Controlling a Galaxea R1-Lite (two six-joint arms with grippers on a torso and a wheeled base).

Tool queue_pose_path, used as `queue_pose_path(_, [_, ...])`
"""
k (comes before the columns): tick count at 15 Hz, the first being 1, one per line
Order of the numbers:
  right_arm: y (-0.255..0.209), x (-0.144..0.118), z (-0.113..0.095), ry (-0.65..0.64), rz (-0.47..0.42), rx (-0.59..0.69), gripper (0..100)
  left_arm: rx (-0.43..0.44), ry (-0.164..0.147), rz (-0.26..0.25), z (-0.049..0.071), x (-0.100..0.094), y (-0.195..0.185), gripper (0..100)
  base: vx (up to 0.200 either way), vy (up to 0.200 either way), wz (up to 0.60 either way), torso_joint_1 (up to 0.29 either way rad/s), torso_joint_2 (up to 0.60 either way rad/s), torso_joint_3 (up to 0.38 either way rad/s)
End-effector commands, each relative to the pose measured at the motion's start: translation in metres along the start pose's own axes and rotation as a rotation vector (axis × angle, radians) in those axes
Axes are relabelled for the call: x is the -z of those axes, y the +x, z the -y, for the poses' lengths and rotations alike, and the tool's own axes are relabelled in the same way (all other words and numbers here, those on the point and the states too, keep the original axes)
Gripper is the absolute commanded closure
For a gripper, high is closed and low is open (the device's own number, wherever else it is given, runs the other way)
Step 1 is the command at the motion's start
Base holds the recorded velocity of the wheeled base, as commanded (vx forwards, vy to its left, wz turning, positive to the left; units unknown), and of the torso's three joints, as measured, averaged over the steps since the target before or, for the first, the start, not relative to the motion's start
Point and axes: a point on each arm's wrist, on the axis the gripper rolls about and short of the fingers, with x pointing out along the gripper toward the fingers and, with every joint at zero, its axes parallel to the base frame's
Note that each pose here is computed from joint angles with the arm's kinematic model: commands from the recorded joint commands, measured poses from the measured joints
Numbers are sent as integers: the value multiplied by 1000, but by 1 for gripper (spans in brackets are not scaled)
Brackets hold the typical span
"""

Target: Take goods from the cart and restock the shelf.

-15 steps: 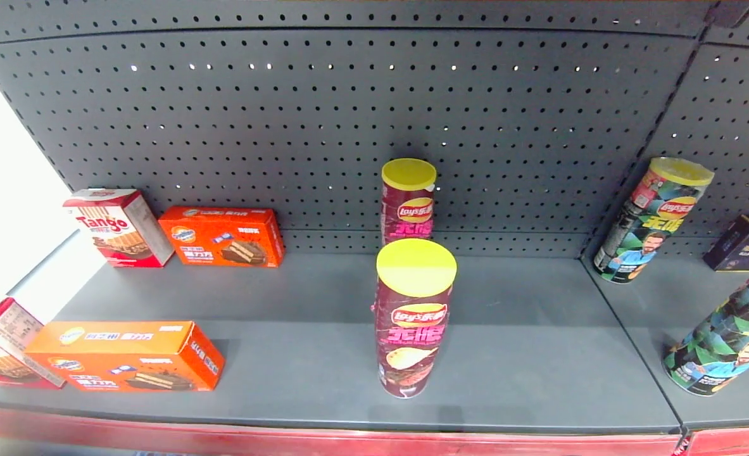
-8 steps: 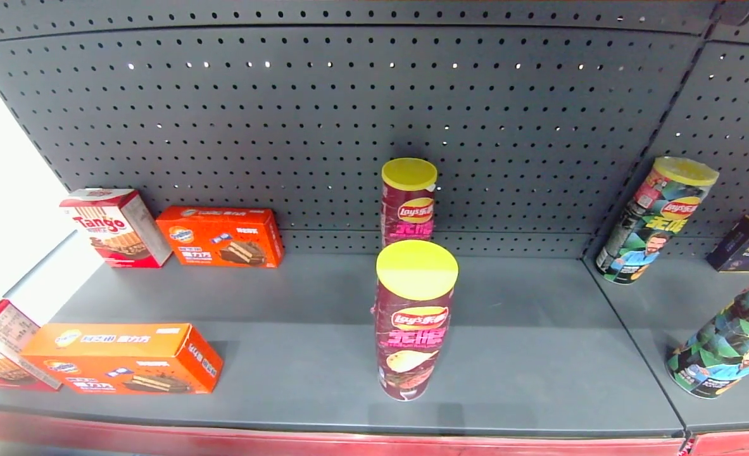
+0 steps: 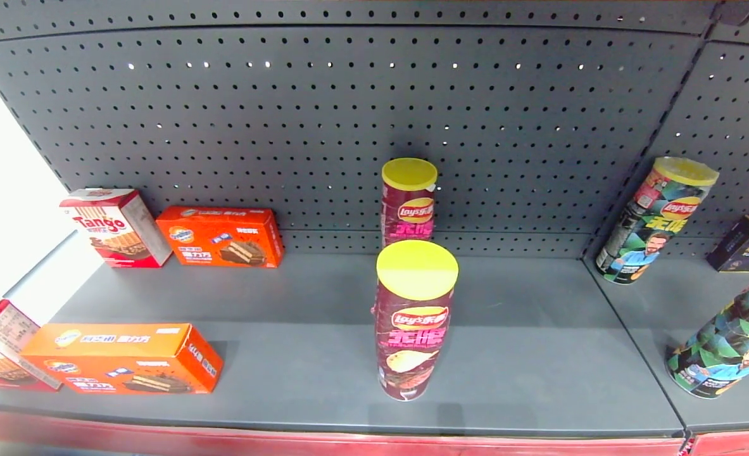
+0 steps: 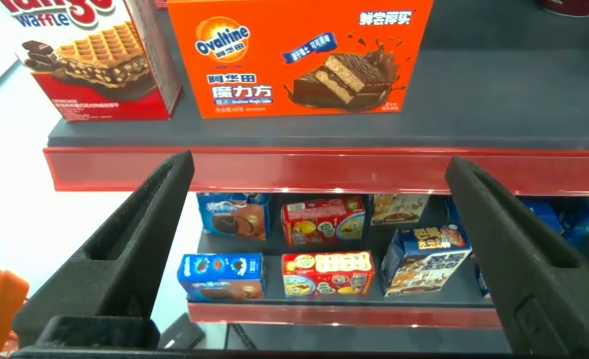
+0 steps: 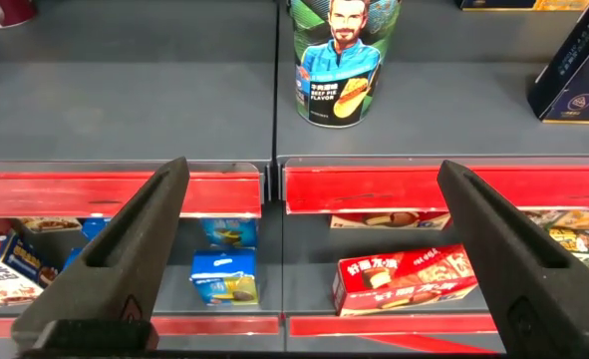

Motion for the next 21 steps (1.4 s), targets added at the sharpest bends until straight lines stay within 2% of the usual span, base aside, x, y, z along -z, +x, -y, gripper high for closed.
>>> queue_pose_path(1, [0,0,0,0,-2,0,0,-1,-1,0,0,0,0,0,0,0,0,0,0,0])
queue_pose_path(21, [0,0,0,0,-2,0,0,1,-1,1,0,0,0,0,0,0,0,0,0,0])
